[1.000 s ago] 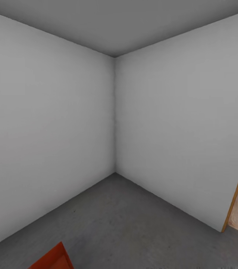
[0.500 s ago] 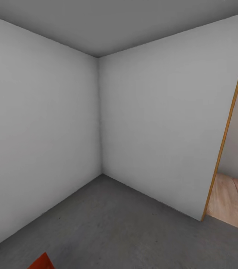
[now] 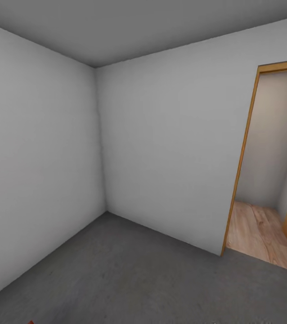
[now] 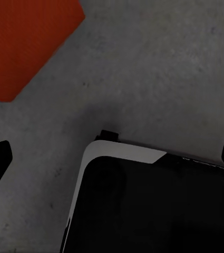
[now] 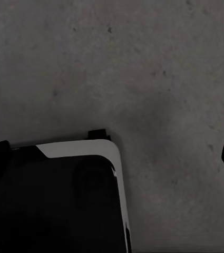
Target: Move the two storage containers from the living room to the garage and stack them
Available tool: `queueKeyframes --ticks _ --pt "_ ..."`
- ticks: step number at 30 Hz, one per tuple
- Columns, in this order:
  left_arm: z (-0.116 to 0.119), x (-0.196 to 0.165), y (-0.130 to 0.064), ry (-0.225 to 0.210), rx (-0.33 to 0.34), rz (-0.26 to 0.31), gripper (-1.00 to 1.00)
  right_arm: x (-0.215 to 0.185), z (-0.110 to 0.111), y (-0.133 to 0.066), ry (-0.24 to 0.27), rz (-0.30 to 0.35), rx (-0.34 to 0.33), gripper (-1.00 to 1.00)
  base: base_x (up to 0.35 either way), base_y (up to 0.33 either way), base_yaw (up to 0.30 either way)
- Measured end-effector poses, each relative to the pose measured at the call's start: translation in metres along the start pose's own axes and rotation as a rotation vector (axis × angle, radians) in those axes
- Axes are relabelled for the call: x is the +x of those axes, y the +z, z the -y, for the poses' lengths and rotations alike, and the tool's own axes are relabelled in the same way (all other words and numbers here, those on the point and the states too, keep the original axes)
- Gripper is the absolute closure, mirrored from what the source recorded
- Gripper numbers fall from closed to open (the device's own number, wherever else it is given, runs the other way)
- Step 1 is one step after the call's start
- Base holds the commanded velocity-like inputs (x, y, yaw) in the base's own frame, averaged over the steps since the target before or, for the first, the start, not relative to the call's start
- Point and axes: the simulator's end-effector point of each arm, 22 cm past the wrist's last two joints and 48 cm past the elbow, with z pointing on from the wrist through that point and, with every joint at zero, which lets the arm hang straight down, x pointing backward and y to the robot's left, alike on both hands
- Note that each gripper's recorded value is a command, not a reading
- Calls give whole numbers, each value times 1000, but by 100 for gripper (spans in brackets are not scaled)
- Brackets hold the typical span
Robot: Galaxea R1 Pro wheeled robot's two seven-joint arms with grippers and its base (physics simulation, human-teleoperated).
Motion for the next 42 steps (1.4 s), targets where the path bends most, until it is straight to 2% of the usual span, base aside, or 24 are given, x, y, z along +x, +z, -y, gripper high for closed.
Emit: queueKeyframes --ticks 28,42 --pt "-1 3 1 1 -2 -8 -100 3 0 1 -1 -6 -6 -100 0 0 -286" --pt "-2 7 1 1 -4 -18 -100 7 -5 1 0 -17 -30 -100 0 0 -286"
